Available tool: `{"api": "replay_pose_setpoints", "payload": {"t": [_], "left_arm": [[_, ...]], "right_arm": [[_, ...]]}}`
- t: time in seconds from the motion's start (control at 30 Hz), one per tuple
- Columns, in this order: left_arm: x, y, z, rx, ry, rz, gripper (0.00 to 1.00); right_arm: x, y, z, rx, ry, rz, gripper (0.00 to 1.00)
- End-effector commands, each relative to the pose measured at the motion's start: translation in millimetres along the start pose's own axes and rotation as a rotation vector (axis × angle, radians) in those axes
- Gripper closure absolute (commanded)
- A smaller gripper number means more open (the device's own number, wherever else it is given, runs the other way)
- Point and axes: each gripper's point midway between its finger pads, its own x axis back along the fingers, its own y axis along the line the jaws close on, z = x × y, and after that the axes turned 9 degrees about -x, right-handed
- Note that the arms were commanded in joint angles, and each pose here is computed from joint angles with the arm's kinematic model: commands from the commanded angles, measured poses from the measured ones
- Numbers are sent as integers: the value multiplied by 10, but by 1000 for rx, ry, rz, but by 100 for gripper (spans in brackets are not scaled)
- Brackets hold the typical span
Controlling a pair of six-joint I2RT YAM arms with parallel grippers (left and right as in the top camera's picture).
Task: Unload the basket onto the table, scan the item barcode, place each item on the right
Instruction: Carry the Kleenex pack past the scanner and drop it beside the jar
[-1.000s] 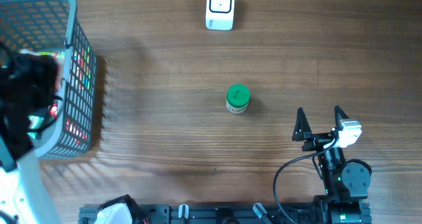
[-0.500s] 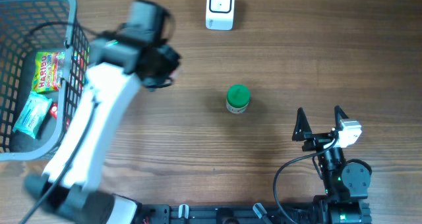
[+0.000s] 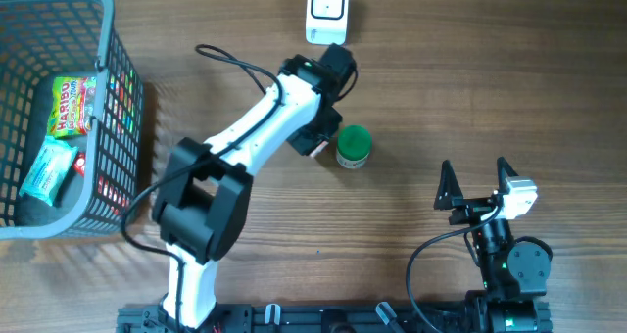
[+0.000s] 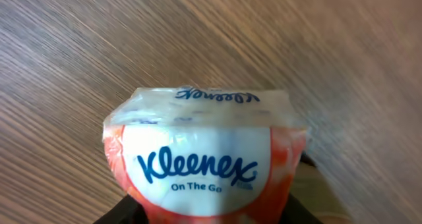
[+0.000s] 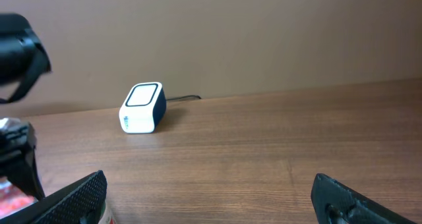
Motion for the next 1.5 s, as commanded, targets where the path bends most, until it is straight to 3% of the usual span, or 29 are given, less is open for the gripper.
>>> {"api": "replay_pose_setpoints", "payload": {"t": [0.0,0.27,0.57,0.7,0.8,1.0,1.07,1.17,1.47], "left_arm": [[-87,38,3,14,-9,-33,60],[-287,124,49,12,8,-72,58],[-314,206,48,-3,13,-81,26],[62,196,-110,-37,-28,-39,14],[559,292,-347,-5,-127,-21,0],[1652,618,-744,-27,-314,98,0],[2061,856,-923,-12,-393,167,0],[2465,1432,-1227,159,-496,208,0],[3054,3131,-1782,669,-733,187,0]], "right_arm": [[0,3,-5,16,-4,2,0],[0,3,-5,16,-4,2,0],[0,3,-5,16,-4,1,0],[0,3,-5,16,-4,2,0],[0,3,-5,16,-4,2,0],[0,3,-5,16,-4,1,0],[0,2,-6,16,-5,2,0],[0,3,-5,16,-4,1,0],[0,3,-5,16,-4,2,0]]}}
